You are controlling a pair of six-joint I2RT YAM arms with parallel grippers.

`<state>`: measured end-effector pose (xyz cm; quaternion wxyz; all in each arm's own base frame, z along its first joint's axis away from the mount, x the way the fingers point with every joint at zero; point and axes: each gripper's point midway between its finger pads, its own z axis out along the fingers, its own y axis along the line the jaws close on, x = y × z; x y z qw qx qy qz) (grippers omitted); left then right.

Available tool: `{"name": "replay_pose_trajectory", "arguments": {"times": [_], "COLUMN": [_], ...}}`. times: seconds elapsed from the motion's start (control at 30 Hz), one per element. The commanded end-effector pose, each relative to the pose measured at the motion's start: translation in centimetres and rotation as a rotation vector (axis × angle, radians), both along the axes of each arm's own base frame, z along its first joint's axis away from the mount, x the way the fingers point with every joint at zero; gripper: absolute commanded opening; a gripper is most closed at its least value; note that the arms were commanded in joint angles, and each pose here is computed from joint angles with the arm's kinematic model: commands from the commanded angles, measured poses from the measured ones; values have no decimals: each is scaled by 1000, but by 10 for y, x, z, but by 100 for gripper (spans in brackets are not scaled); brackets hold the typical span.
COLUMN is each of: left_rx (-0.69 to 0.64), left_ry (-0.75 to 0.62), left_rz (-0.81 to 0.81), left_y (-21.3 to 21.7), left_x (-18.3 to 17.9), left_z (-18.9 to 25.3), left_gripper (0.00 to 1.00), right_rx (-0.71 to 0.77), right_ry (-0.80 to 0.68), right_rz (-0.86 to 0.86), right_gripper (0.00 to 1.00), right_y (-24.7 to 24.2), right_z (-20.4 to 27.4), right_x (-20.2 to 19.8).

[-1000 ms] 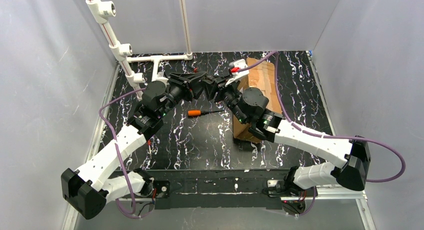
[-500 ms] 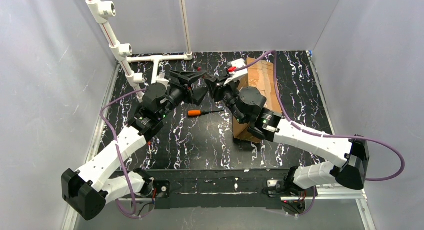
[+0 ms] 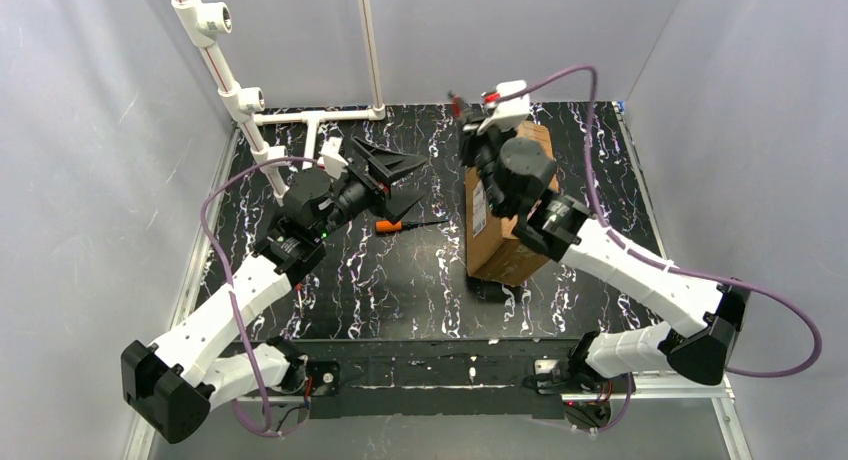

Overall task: Unpack the express box
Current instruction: Pick up the knife from the center of the board, then move the express box to the center of the board.

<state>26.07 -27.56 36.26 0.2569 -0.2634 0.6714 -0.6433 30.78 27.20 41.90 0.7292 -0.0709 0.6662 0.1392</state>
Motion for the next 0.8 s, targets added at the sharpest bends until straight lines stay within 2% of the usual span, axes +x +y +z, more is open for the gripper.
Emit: {"name": "replay_pose_trajectory", "arguments": {"times": [0.0, 0.13, 0.23, 0.33, 0.4, 0.43, 0.57, 0.7, 0.77], "left_rx": [93, 167, 201, 253, 333, 418, 699, 882, 923], "left_ry": [-40, -132, -161, -206, -227, -198, -271, -238, -245], "left_rz": [-158, -261, -341, -422, -432, -426, -420, -426, -444], "left_y": [-15, -29, -44, -67, -81, -82, -91, -95, -102], "left_x": [-17, -19, -19, -24, -21, -18, 3, 33, 44], "left_z": [-27, -29, -34, -41, -52, -65, -73, -91, -94], "left_gripper": [98, 98, 91, 89, 89, 89, 88, 83, 83], "right_rx": [39, 13, -23, -69, -91, -85, -32, 87, 143], "right_ry": [-12, 41, 91, 174, 247, 272, 341, 498, 576], "right_rz": [-246, -437, -578, -715, -780, -798, -839, -682, -612], "right_gripper": [1, 1, 1, 1, 1, 1, 1, 1, 1], "right_y": [-90, -156, -195, -227, -247, -257, -291, -288, -281], "right_z": [35, 25, 10, -18, -42, -52, -84, -136, -161], "right_x": [32, 52, 56, 56, 56, 55, 55, 75, 78]}}
